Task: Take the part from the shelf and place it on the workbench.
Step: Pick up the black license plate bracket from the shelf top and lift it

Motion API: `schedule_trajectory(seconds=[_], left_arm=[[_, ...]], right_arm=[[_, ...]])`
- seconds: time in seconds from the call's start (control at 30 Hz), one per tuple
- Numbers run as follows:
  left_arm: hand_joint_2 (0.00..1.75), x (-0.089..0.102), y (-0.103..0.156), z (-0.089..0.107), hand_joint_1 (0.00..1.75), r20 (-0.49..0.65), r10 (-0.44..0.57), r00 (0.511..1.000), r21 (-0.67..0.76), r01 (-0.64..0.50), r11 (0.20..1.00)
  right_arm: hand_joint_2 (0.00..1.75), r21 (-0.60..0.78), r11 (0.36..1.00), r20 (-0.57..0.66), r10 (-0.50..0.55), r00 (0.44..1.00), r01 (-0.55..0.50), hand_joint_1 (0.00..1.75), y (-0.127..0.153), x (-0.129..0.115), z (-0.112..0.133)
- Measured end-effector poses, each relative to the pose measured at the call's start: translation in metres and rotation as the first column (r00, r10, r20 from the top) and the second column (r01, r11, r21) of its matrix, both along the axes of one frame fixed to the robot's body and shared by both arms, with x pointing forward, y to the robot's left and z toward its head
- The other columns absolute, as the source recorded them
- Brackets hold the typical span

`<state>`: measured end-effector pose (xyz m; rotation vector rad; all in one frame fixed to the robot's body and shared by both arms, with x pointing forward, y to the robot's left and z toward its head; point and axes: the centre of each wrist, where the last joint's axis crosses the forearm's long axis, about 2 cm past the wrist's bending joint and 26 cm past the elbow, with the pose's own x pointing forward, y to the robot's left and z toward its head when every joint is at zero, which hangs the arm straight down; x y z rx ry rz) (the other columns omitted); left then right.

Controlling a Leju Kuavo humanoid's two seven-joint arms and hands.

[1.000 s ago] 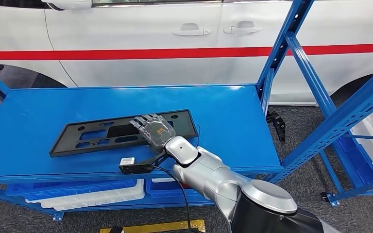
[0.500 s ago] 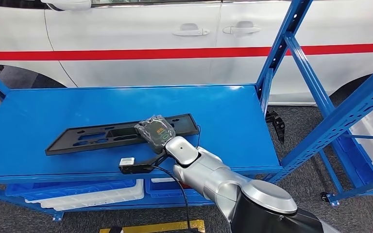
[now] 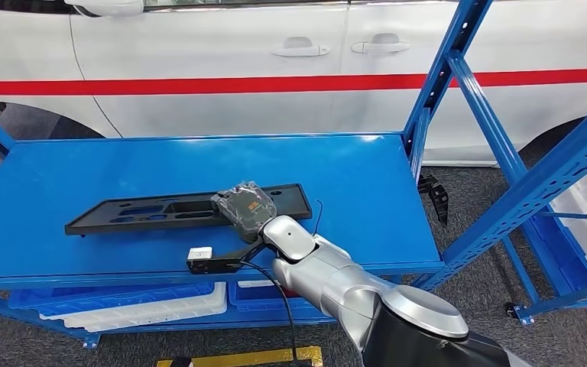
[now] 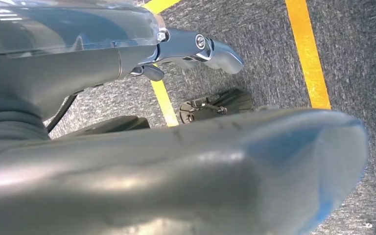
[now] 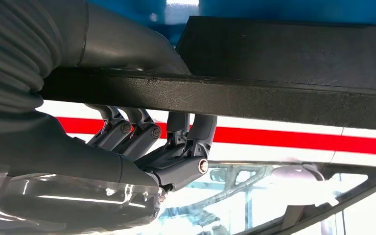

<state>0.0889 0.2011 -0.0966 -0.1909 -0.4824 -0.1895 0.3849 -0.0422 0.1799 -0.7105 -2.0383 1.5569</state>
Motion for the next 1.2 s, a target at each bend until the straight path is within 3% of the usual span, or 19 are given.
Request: schedule_trajectory(seconds=[0.43, 0.67, 0.93, 1.07, 1.2], left_arm=[[0.00, 0.0011, 0.0032, -0.0003, 0.00, 0.053, -0.062, 0.997, 0.034, 0.060, 0.998], [0.00, 0.0052, 0.0051, 0.0004, 0.00, 0.249, -0.117, 0.961, 0.141, 0.083, 0.986], [0.00, 0.0058, 0.0048, 0.0005, 0.00, 0.288, -0.106, 0.952, 0.101, 0.080, 0.992], [1.75, 0.0057, 0.0040, 0.0006, 0.00, 0.279, -0.096, 0.956, 0.062, 0.082, 0.995], [1.75, 0.0058, 0.0035, 0.0006, 0.00, 0.276, -0.097, 0.956, 0.047, 0.087, 0.995]], right_arm=[[1.75, -0.015, 1.000, 0.011, -0.004, 1.000, 0.005, 1.75, -0.0049, 0.0023, -0.0018], [1.75, -0.025, 1.000, 0.013, -0.006, 1.000, 0.006, 1.75, -0.0075, 0.0019, -0.0052], [1.75, -0.029, 1.000, 0.013, -0.008, 1.000, 0.008, 1.75, -0.0092, 0.0027, -0.0057], [1.75, -0.037, 0.999, 0.013, -0.003, 1.000, 0.004, 1.75, -0.0093, 0.0030, -0.0054], [1.75, -0.041, 0.999, 0.013, -0.001, 1.000, 0.001, 1.75, -0.0095, 0.0033, -0.0052]])
